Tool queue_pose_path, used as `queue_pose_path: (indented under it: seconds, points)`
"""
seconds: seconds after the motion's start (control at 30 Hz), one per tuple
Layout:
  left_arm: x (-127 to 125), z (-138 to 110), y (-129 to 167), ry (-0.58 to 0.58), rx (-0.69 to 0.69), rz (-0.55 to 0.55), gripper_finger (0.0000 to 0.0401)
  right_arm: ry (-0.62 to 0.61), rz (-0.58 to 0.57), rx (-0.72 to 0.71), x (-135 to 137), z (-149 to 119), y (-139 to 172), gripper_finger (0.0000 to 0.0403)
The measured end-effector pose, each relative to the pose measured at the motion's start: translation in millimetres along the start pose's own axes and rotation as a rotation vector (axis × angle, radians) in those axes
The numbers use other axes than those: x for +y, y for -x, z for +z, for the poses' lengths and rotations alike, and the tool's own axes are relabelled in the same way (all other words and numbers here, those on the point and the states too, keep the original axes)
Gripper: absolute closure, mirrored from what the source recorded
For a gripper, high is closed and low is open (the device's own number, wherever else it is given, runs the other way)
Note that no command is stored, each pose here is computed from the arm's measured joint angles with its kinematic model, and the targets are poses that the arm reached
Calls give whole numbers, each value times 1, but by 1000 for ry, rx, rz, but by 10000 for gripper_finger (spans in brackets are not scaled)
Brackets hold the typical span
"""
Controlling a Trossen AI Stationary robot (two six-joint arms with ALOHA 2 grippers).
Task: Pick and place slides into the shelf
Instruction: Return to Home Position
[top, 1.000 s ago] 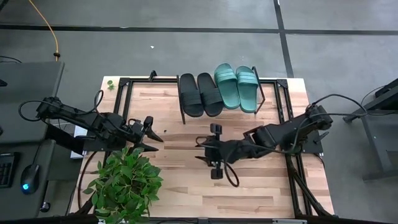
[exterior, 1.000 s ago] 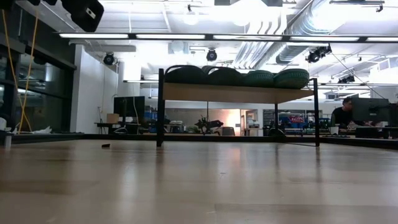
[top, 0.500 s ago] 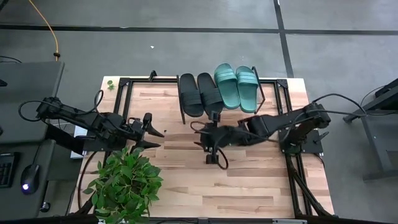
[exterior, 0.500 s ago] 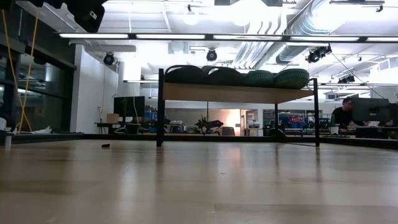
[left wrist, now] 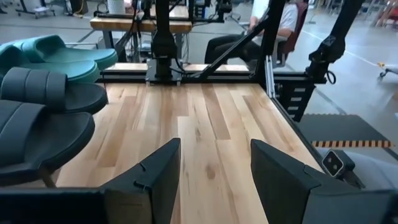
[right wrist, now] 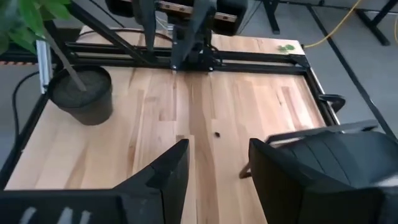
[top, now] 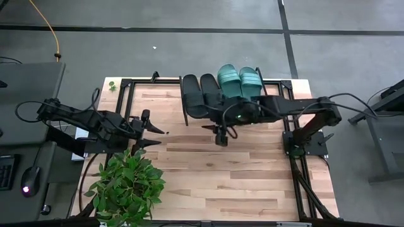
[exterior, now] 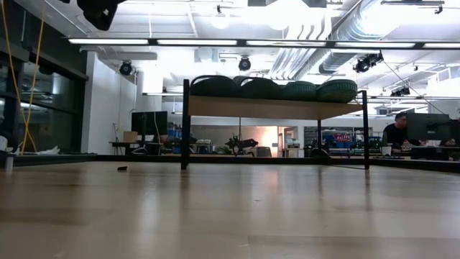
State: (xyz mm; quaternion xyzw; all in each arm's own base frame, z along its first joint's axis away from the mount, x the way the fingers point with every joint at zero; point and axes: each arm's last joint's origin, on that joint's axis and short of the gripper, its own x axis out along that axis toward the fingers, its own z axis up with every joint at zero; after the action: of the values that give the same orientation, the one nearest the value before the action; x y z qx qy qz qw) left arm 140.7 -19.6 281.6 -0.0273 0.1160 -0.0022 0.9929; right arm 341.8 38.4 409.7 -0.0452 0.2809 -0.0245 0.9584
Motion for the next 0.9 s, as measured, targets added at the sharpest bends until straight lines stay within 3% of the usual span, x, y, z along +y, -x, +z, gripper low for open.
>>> queue_pose_path:
  seconds: [0.4, 0.9]
  points:
    - [1, 3, 6, 21, -13, 20, 224, 3, 41, -118, -2, 5, 81, 246]
    - [3, 2, 17, 22, -15, 20, 224, -4, 9, -169, -4, -14, 154, 246]
